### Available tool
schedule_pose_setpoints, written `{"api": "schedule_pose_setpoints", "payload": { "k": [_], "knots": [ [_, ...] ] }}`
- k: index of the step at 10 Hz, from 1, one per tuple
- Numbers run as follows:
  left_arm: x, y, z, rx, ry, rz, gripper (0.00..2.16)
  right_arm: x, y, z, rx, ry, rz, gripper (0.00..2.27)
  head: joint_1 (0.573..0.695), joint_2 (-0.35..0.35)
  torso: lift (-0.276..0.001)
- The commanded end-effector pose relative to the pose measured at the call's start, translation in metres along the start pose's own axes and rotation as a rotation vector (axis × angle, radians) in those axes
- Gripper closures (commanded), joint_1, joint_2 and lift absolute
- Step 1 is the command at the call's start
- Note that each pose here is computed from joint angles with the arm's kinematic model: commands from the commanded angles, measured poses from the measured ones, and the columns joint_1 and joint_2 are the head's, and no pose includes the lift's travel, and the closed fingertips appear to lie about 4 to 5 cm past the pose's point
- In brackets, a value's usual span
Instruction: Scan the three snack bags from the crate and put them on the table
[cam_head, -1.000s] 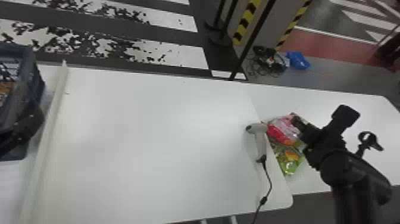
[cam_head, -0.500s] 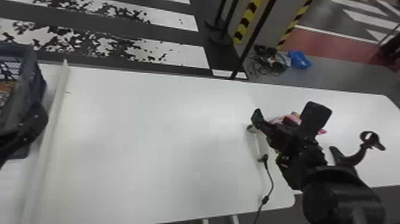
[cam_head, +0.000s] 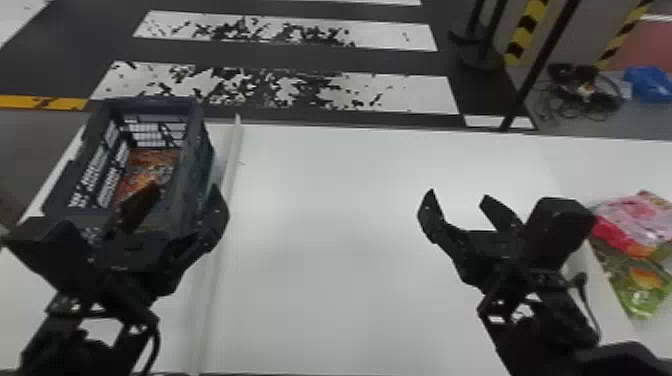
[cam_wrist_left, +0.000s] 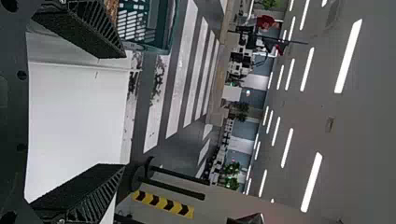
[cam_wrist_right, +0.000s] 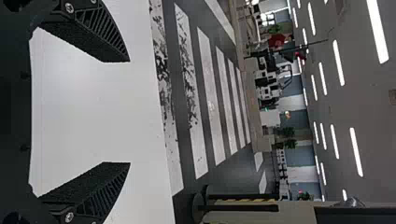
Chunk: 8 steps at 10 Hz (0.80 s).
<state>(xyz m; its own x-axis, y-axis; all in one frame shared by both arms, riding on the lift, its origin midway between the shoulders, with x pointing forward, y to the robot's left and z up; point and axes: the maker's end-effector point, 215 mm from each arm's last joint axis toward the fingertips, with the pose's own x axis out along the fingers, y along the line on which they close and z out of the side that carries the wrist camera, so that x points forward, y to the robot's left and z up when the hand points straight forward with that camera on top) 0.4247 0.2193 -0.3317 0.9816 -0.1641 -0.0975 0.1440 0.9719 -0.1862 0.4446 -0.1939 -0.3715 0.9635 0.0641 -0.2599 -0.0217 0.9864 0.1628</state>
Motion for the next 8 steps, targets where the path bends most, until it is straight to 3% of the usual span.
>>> {"api": "schedule_pose_setpoints", "payload": {
  "k": [1, 2, 4, 5, 8],
  "knots": [
    [-0.008, 0.0, 0.0, -0.006, 0.002, 0.0, 0.03, -0.007, 0.031, 0.001, 0.001, -0.034, 0.03, 0.1, 0.695, 0.026, -0.094],
    [-0.013, 0.004, 0.003, -0.001, 0.0, 0.007, 0.03, -0.01, 0.032, 0.002, 0.005, -0.043, 0.032, 0.1, 0.695, 0.057, -0.094],
    [-0.013, 0.046, 0.02, -0.014, 0.018, 0.051, 0.04, -0.014, 0.037, 0.006, -0.011, -0.066, 0.036, 0.1, 0.695, 0.083, -0.094],
    [-0.003, 0.07, 0.023, -0.027, 0.08, 0.074, 0.07, -0.017, 0.036, 0.003, -0.024, -0.066, 0.035, 0.1, 0.695, 0.114, -0.094],
    [0.045, 0.099, 0.06, -0.002, 0.111, 0.107, 0.08, -0.024, 0.03, -0.004, -0.06, -0.063, 0.031, 0.1, 0.695, 0.177, -0.094]
  ]
}}
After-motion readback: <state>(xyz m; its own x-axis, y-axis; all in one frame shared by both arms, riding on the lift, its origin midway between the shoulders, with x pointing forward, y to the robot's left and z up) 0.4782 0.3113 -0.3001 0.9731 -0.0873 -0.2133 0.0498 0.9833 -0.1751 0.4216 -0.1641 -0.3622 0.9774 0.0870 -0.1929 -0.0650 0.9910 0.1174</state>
